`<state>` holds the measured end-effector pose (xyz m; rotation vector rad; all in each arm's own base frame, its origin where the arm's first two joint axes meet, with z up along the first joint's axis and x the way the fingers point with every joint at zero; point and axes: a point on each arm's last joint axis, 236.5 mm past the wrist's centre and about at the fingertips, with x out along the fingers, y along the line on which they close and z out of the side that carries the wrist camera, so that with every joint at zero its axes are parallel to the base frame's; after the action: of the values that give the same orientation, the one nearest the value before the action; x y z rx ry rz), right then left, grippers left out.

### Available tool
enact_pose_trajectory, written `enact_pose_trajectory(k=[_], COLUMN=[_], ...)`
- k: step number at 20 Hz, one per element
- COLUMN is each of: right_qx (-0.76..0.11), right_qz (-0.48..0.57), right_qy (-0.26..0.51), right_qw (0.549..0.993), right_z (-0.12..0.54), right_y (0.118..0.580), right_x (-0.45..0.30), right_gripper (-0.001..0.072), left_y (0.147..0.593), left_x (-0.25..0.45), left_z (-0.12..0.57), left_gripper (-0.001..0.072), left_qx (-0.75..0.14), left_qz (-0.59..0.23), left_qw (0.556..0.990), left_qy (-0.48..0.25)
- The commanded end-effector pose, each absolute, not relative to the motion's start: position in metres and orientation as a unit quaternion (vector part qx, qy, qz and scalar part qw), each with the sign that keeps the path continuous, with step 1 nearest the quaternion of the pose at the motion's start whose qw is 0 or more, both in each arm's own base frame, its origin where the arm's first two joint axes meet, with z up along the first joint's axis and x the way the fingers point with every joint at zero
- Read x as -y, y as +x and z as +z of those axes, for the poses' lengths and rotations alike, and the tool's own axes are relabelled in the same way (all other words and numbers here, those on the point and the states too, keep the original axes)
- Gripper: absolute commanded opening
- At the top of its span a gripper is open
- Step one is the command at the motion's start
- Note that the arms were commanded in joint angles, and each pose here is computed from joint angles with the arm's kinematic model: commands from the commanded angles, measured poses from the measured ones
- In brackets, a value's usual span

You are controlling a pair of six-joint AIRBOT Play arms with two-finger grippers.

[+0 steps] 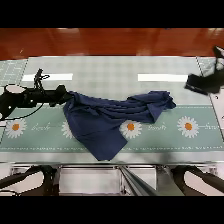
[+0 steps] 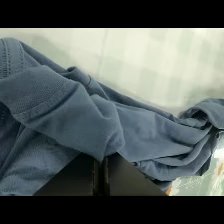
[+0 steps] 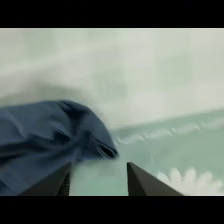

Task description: Fold the shirts.

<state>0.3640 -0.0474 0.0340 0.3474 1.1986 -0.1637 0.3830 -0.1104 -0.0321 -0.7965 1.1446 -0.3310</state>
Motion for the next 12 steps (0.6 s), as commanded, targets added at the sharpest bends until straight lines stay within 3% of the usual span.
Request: enact_pose_trajectory(k=[1,5,12], right_qx=[-0.571,-0.588,-0.58], right_qz=[-0.078,-0.029,0.038], right_qy=[0.228,0.311,0.408], right_qw=[0.785,0.746,0.704], right_z=[-0.011,-0.069,-0.099], right_y=[0.299,0.265,0.299], right_x=[0.044,-0.006,-0.065], right_gripper=[0.0409,0.0408,0.0408], left_y=[0.382,0.382,0.383], left_x=[0.112,0.112,0.111], left_z=[-0.032,-0.032,-0.032], left_gripper=[0.002,0.002,0.002], left_qx=[-0.527,-0.527,-0.525], left_qz=[-0.154,-0.154,-0.152], left_qw=[0.752,0.752,0.754], left_qy=[-0.365,-0.365,-0.365])
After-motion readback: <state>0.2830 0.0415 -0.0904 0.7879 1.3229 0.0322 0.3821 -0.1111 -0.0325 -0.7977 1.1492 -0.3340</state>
